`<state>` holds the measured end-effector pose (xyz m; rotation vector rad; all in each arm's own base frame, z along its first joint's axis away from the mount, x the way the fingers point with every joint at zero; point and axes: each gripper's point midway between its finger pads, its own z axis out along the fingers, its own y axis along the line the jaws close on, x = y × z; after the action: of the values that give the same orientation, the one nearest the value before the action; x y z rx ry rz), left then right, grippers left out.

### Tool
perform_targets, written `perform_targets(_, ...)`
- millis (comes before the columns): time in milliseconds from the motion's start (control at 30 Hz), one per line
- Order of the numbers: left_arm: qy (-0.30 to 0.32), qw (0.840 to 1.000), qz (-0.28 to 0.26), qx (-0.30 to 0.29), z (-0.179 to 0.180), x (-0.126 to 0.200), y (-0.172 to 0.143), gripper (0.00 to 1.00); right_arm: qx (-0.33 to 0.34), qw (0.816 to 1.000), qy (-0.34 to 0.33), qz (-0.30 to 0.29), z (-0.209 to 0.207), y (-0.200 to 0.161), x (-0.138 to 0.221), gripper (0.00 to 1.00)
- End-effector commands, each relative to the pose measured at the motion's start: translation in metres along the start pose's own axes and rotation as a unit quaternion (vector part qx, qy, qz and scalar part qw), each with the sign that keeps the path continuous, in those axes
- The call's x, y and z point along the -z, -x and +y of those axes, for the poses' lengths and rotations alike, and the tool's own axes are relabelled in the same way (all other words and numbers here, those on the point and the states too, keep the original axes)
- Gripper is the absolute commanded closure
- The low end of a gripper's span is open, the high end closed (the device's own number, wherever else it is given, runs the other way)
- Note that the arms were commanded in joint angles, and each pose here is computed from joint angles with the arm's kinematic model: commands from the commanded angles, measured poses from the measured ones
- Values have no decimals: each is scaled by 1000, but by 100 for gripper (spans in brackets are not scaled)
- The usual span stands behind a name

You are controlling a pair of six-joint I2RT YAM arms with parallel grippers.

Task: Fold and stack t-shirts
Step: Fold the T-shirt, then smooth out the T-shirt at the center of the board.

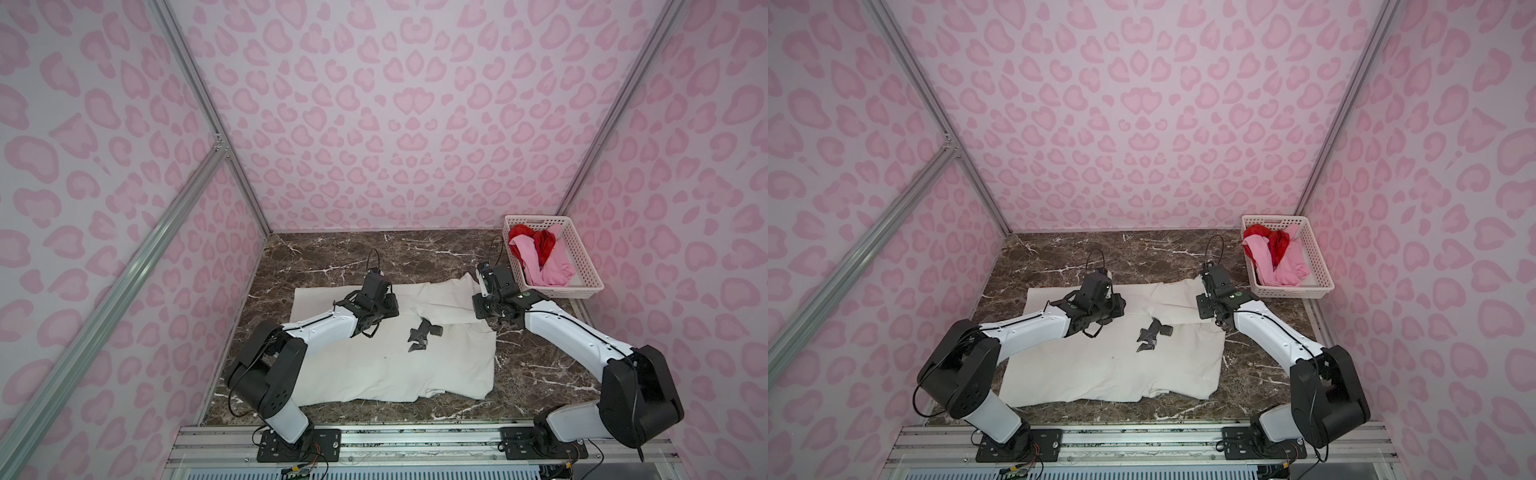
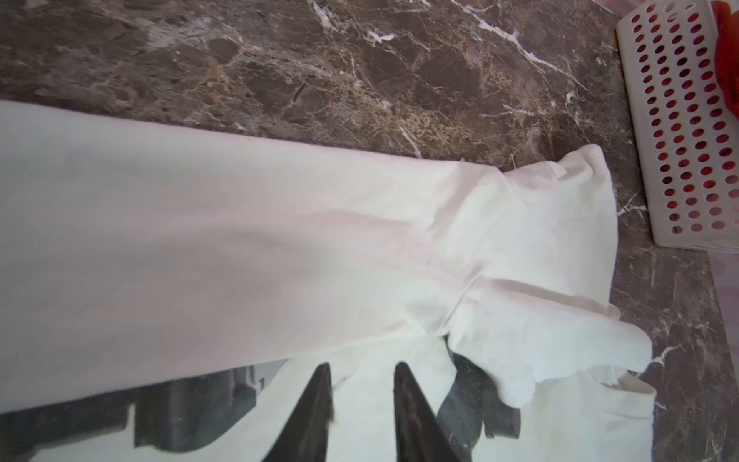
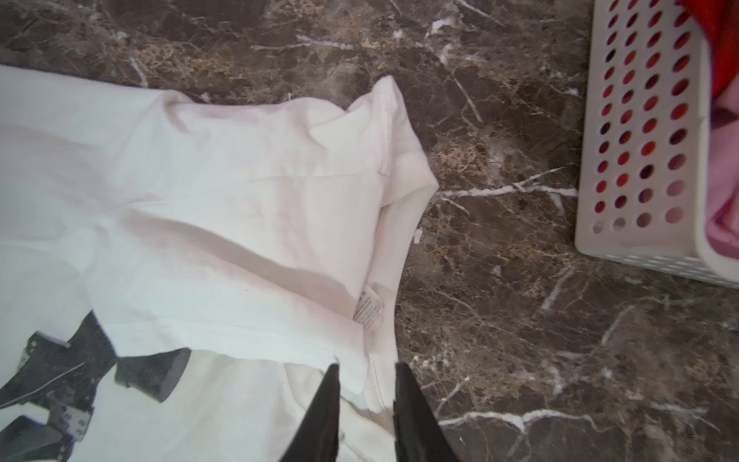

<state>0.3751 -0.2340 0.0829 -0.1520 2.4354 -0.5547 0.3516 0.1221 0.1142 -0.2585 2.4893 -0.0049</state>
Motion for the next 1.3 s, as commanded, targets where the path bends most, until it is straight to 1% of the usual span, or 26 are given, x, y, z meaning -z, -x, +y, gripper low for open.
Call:
perform_targets(0,-9,1000,-17,6,-9,-9,12,70,-18,1000,2,-17,-2,15,-13,74)
perform_targets(167,19,999,-39,-13,-6,-16,36,68,-19,1000,-4,0,-4,23,-58,75)
perform_targets(233,24,999,-44,-13,-2,-17,46,67,-21,1000,-7,8,-8,26,-78,75)
perform_targets(367,32,998,-54,0,16,-18,60,67,-33,999,0,16,-17,33,-102,76)
perform_targets(500,49,997,-55,8,37,-19,66,67,-40,999,8,15,-23,40,-115,76)
perform_targets(633,62,997,-51,13,53,-23,66,67,-38,999,9,12,-26,50,-119,76)
perform_targets(800,65,997,-37,19,62,-34,60,67,-35,999,14,13,-27,61,-128,77)
perform_targets(900,67,997,-29,21,66,-40,55,67,-37,999,23,22,-26,59,-137,77)
perform_targets(1100,68,997,-18,27,72,-47,52,68,-45,998,20,42,-32,47,-148,78)
perform_targets(1133,68,997,-17,28,73,-48,51,68,-48,998,19,45,-34,45,-149,80)
perform_targets(1233,66,997,-14,30,73,-50,51,68,-56,997,16,54,-40,40,-153,98)
perform_targets(1267,65,997,-14,31,73,-50,52,68,-59,997,12,57,-44,39,-155,100)
